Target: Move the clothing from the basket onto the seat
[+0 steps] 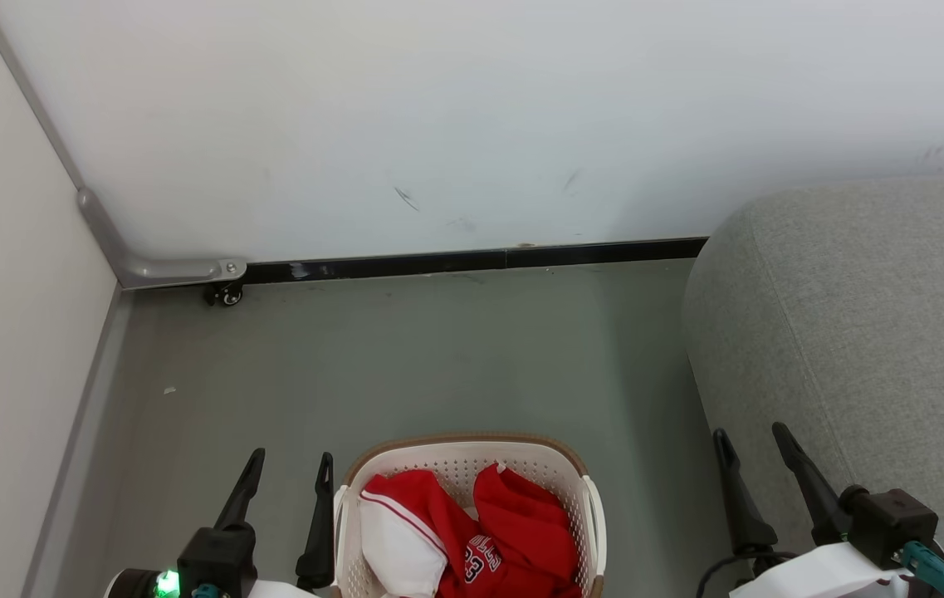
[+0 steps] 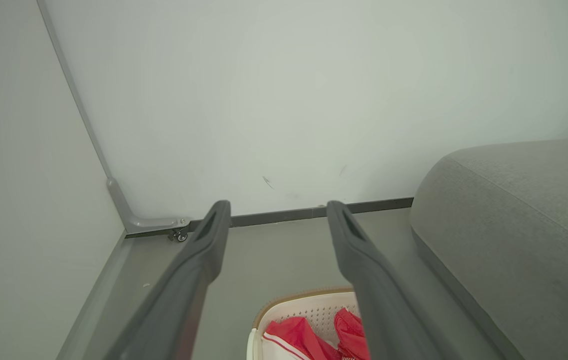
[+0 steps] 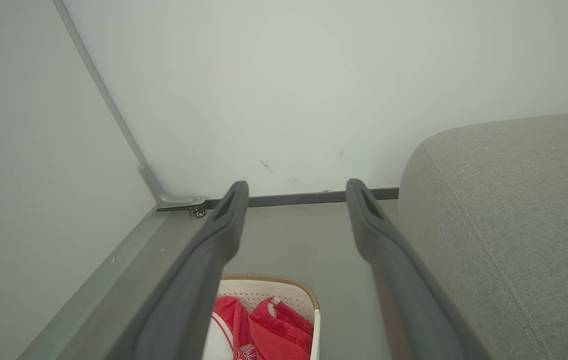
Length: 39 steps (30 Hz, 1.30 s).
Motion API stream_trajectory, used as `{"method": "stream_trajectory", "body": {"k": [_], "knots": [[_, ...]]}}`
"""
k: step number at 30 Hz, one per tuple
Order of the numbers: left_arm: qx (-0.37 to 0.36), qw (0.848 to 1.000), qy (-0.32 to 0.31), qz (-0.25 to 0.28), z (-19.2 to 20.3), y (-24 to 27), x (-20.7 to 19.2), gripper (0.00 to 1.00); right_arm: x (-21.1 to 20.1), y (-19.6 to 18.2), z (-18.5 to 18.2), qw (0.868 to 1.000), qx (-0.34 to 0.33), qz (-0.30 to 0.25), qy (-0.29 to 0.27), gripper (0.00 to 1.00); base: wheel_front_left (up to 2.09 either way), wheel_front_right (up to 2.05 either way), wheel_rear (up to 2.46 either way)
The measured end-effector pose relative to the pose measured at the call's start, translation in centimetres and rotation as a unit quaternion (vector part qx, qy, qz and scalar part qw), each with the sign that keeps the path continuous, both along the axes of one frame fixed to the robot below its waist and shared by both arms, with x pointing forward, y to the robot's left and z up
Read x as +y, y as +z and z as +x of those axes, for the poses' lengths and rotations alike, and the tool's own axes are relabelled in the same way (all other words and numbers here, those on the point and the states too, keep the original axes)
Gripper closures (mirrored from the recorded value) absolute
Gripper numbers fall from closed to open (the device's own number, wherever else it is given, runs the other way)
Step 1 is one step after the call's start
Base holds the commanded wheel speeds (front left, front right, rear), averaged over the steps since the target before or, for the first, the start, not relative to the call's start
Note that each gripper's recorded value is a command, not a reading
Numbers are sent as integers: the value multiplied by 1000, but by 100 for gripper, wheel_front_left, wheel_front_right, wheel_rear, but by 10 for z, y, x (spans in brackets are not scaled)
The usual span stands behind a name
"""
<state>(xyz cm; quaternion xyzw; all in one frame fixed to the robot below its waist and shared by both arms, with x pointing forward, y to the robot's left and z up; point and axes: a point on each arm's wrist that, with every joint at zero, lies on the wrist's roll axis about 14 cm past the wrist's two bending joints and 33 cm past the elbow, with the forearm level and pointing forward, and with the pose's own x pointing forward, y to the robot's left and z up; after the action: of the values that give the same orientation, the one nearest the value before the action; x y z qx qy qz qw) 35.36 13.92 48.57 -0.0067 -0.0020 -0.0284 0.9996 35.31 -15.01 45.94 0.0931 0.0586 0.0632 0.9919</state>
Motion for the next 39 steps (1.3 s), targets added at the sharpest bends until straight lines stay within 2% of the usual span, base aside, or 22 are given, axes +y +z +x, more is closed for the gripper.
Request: {"method": "stream_trajectory", "body": {"k": [20,39], "knots": [[21,1000,2,10,10,-14,6,0,-4,0,6,1000,0,2,-7,0,0,0,0],[78,995,-62,23,36,-52,-27,0,-23,-9,19,999,5,-6,-36,0,0,0,0]]}}
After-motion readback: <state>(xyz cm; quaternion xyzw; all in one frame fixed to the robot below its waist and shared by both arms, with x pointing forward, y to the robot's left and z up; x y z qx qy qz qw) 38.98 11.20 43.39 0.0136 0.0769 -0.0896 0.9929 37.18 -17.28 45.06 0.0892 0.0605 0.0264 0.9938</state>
